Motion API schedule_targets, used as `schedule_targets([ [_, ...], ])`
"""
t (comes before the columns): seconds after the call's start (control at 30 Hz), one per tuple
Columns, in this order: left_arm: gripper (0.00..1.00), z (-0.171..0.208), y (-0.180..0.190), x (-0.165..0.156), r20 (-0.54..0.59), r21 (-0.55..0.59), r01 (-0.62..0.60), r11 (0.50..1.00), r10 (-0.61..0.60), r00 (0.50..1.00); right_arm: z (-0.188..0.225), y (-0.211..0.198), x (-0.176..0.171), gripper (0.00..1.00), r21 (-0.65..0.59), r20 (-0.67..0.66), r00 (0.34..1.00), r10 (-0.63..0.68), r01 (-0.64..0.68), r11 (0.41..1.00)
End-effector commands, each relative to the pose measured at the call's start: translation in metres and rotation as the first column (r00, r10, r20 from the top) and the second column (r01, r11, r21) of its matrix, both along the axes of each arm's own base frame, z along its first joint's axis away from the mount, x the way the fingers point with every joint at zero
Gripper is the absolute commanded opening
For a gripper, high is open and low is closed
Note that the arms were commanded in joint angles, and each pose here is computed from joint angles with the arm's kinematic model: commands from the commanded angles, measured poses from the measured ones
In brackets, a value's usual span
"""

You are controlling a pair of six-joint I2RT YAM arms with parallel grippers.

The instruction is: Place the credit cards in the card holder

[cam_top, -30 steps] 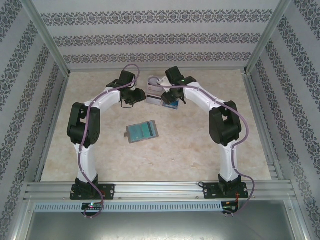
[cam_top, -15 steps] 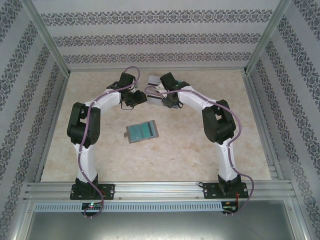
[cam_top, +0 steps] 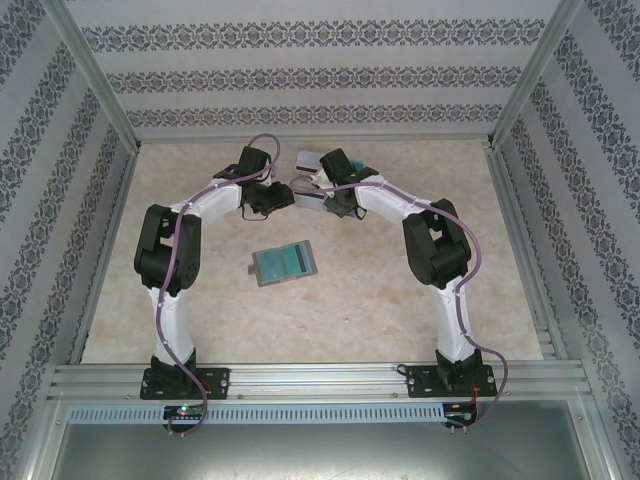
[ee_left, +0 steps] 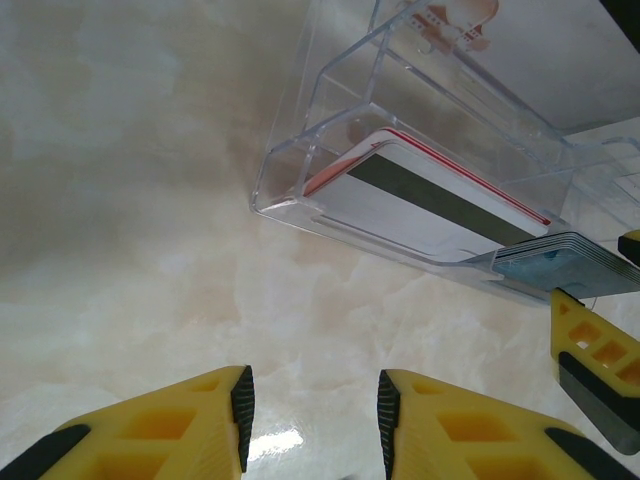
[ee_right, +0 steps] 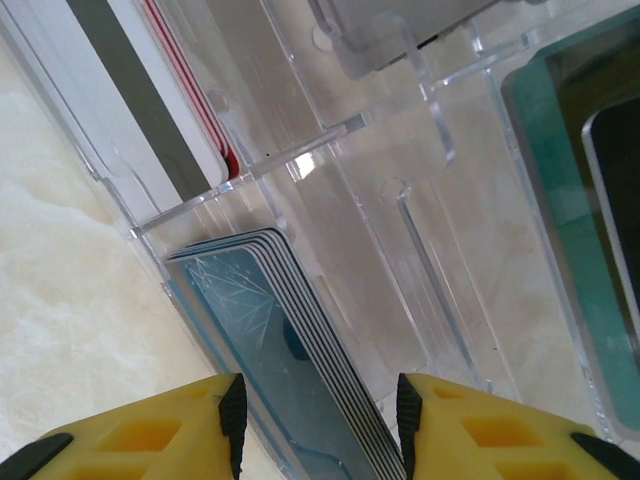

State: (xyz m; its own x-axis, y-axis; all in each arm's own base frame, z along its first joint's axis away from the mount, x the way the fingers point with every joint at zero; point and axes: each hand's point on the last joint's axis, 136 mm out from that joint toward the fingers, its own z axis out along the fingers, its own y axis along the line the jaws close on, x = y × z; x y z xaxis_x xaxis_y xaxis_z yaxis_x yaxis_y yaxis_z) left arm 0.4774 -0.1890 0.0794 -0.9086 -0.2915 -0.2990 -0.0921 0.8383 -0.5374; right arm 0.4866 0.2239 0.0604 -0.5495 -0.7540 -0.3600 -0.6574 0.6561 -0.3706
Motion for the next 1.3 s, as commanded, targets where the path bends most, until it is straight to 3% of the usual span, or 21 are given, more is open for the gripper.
schedule_targets([
  [0.0,0.40,0.019,-0.001,0.002,0.043,-0.025,0.005,1.000,-0.004,0.999,0.004,-0.004,0.007,0.45,-0.018,0.034,0.999,-0.015,0.015,1.000],
  [0.33,0.40,0.020,-0.003,-0.001,0.041,-0.036,0.008,0.999,-0.006,0.999,0.013,-0.009,0.013,0.31,-0.013,0.066,0.997,-0.039,0.040,0.999],
  [0.67,0.40,0.021,-0.004,0.000,0.044,-0.047,0.008,0.999,-0.006,0.999,0.029,-0.013,0.016,0.31,0.010,0.088,0.995,-0.056,0.055,0.998],
  [0.97,0.40,0.022,-0.004,-0.002,0.044,-0.053,0.007,0.999,-0.005,0.999,0.043,-0.015,0.017,0.23,0.060,0.095,0.993,-0.071,0.066,0.996],
  [1.23,0.41,0.021,-0.004,-0.002,0.044,-0.056,0.005,0.998,-0.002,0.999,0.039,-0.013,0.016,0.27,0.092,0.065,0.996,-0.061,0.055,0.994],
  [1.27,0.40,0.020,-0.004,-0.002,0.042,-0.057,0.006,0.998,-0.004,0.999,0.038,-0.013,0.015,0.21,0.097,0.059,0.996,-0.060,0.054,0.994],
])
